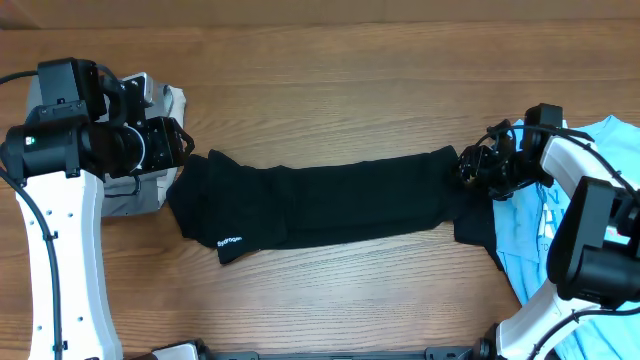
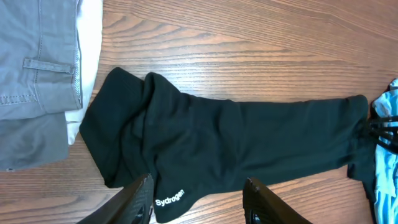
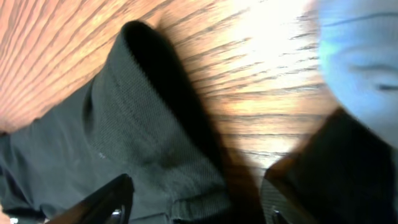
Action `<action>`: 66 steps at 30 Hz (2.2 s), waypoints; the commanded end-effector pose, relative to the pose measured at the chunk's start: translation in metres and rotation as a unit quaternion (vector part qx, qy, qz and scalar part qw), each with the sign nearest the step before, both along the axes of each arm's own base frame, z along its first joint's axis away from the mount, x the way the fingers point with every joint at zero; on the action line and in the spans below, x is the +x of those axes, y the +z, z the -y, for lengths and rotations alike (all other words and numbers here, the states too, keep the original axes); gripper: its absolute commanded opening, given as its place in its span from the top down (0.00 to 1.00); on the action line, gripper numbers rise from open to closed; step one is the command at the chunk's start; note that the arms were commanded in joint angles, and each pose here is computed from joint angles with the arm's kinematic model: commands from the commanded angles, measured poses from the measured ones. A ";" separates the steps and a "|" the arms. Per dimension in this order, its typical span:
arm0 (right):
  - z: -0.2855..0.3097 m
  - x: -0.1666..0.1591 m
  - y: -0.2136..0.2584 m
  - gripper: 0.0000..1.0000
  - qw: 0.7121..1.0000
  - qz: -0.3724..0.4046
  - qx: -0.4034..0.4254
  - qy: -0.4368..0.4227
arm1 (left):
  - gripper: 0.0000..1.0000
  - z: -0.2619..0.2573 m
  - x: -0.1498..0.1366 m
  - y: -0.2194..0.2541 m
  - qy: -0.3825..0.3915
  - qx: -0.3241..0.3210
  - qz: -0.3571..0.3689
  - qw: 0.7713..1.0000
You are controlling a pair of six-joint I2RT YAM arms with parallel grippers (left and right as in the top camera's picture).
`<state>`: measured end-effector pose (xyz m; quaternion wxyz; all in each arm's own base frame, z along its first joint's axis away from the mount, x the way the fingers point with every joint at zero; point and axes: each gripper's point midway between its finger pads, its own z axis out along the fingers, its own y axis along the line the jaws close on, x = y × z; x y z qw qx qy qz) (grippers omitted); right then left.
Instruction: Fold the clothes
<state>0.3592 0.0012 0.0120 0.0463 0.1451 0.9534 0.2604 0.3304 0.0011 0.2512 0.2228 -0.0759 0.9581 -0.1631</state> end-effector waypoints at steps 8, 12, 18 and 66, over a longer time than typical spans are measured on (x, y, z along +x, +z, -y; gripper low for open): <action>-0.035 -0.029 -0.026 0.57 0.997 -0.035 0.032 0.066 | 0.51 0.005 0.000 0.011 -0.018 -0.003 0.019 1.000; -0.017 -0.022 -0.016 0.87 0.998 -0.040 0.022 0.045 | 0.51 0.005 0.000 0.011 -0.018 -0.003 0.019 1.000; 0.020 0.002 0.032 0.96 1.000 -0.016 -0.014 -0.001 | 0.51 0.005 0.000 0.011 -0.023 0.000 0.021 1.000; -0.212 -0.044 0.090 0.95 0.964 0.019 -0.125 0.235 | 0.49 0.005 -0.001 0.010 -0.025 0.001 0.019 0.999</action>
